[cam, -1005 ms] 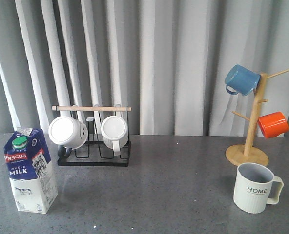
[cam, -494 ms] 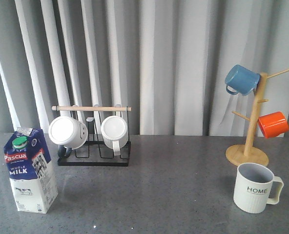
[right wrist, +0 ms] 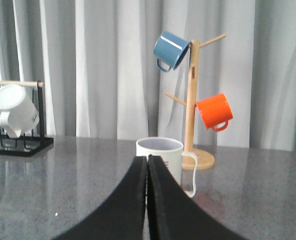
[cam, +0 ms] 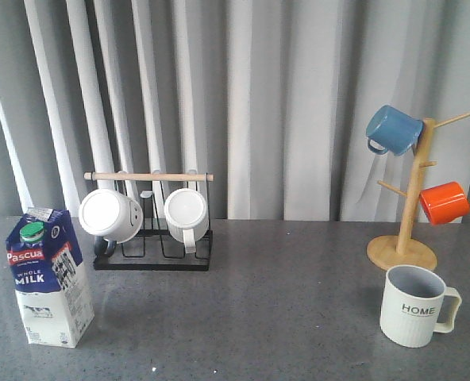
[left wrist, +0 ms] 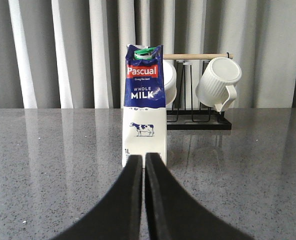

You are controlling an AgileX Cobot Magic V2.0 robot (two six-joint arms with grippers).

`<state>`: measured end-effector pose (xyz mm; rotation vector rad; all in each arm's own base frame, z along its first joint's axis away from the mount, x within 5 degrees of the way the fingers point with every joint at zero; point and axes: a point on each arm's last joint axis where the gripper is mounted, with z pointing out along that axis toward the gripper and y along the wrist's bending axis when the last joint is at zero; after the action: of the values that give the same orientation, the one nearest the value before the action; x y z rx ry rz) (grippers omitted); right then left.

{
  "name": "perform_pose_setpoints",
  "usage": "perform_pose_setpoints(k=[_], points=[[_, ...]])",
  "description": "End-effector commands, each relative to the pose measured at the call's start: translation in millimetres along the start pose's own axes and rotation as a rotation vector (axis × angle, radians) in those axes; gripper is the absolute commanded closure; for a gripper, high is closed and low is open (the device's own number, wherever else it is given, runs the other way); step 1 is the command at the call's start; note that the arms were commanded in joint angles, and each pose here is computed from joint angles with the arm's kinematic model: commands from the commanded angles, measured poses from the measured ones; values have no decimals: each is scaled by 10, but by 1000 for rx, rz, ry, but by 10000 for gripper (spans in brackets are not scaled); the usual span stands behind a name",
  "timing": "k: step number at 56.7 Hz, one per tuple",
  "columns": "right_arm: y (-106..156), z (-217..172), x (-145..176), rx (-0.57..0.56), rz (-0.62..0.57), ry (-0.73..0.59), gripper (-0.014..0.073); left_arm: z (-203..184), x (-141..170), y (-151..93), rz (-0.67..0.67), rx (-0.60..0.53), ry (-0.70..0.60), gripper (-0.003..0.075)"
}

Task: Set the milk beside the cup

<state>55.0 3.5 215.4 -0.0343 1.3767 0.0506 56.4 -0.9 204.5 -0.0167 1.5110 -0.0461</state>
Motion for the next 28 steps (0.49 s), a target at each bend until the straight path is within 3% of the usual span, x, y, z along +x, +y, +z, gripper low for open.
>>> perform_pose_setpoints(k=[1,7,13,22,28], points=[[5,-18,-107,-3,17,-125,603,-26,-193,-19,-41,24,-148,726],[-9,-1,-279,8,82,-147,603,-9,-268,-17,-167,25,-123,726],[-13,114,-621,16,51,-141,603,33,-512,-28,-206,31,-145,726],[-16,654,-958,17,-8,69,603,230,-1080,-52,-208,35,-167,726],[-6,1031,-1012,7,3,217,603,517,-1278,-61,-164,18,-73,726]])
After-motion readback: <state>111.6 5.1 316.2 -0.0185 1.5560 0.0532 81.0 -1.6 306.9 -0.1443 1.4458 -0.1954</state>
